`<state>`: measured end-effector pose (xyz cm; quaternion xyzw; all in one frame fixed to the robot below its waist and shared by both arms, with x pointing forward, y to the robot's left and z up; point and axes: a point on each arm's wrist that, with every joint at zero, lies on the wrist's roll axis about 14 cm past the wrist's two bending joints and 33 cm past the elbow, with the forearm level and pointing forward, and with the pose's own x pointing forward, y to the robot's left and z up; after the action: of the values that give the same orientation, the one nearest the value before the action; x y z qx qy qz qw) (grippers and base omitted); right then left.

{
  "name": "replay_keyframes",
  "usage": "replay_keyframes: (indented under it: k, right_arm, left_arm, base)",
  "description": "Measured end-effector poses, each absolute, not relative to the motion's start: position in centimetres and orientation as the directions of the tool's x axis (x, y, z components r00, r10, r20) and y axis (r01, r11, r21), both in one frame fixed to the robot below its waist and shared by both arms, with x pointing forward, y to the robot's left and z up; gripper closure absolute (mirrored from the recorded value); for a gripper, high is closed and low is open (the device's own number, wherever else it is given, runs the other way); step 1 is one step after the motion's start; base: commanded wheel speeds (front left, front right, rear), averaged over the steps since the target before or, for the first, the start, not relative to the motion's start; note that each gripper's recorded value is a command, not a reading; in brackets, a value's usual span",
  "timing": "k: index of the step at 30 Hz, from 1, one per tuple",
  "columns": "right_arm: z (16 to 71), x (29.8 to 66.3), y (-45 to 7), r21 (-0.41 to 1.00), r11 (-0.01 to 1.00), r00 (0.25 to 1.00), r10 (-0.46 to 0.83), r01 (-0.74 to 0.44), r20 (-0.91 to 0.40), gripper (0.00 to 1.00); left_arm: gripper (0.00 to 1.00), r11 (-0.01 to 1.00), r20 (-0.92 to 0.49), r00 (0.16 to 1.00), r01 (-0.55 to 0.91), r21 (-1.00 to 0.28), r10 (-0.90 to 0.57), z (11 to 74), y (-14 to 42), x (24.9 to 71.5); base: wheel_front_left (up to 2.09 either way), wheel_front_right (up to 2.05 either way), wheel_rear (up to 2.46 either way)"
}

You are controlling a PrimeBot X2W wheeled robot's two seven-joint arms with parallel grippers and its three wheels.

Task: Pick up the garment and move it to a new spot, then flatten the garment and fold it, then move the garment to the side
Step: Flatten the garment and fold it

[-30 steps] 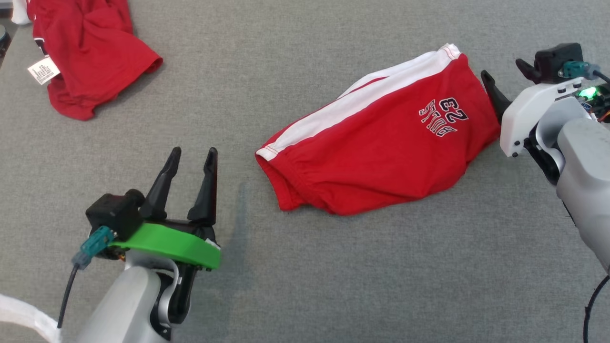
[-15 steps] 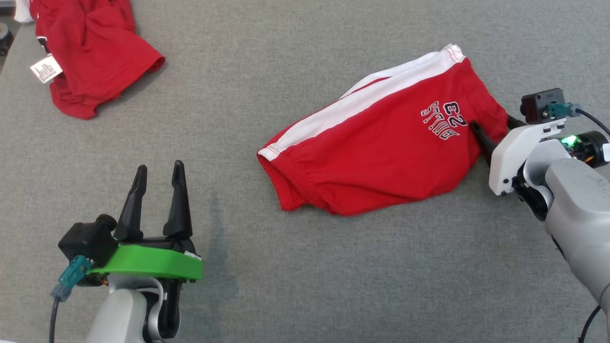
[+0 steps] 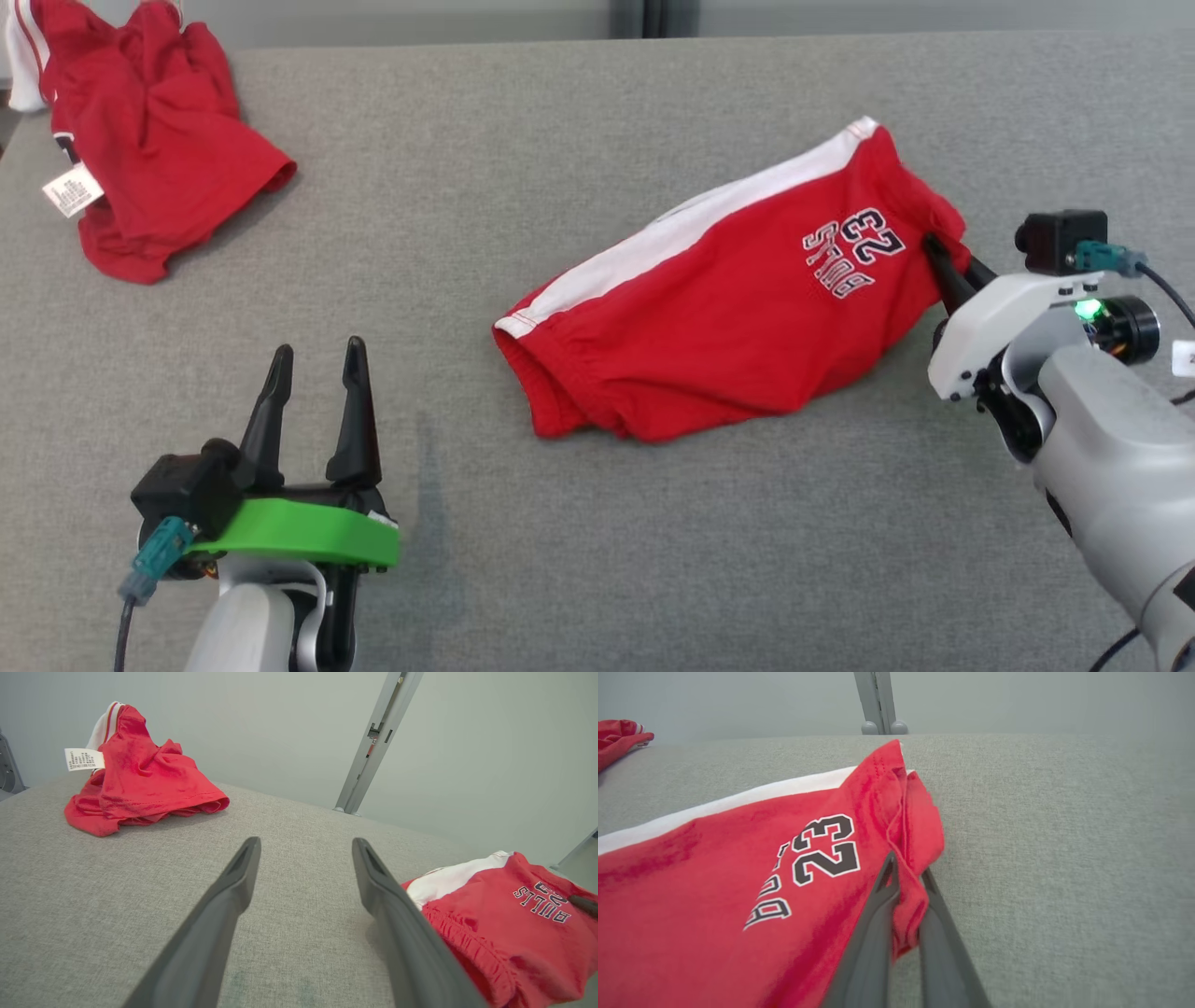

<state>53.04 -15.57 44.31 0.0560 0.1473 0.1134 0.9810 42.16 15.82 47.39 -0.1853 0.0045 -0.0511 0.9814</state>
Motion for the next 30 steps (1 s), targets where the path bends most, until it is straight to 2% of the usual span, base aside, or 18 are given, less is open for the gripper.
replay_keyframes:
  k: [12,18,24,30]
  right_arm:
    - [44.8,46.2,-22.7,0.237,0.971,0.976,0.040,0.012,-0.213,1.00]
    - [44.4,43.4,-23.9,0.266,0.960,0.981,-0.033,0.084,-0.192,1.00]
    - [44.7,43.6,-23.1,0.245,0.966,0.985,-0.038,0.079,-0.169,1.00]
    - [47.0,45.7,-19.5,0.213,0.977,0.994,0.044,-0.021,-0.102,1.00]
  left_arm:
    - [0.00,0.908,0.022,0.982,0.179,-0.379,-0.185,47.9,12.4,40.8]
    - [0.00,0.896,0.035,0.973,0.225,-0.383,-0.229,48.3,10.6,40.8]
    - [0.00,0.894,0.026,0.972,0.224,-0.388,-0.232,48.0,10.4,40.5]
    - [0.00,0.896,0.025,0.975,0.211,-0.390,-0.219,48.1,10.9,40.1]
  base:
    - [0.00,0.00,0.00]
    - [0.00,0.00,0.00]
    - [0.00,0.00,0.00]
    - [0.00,0.00,0.00]
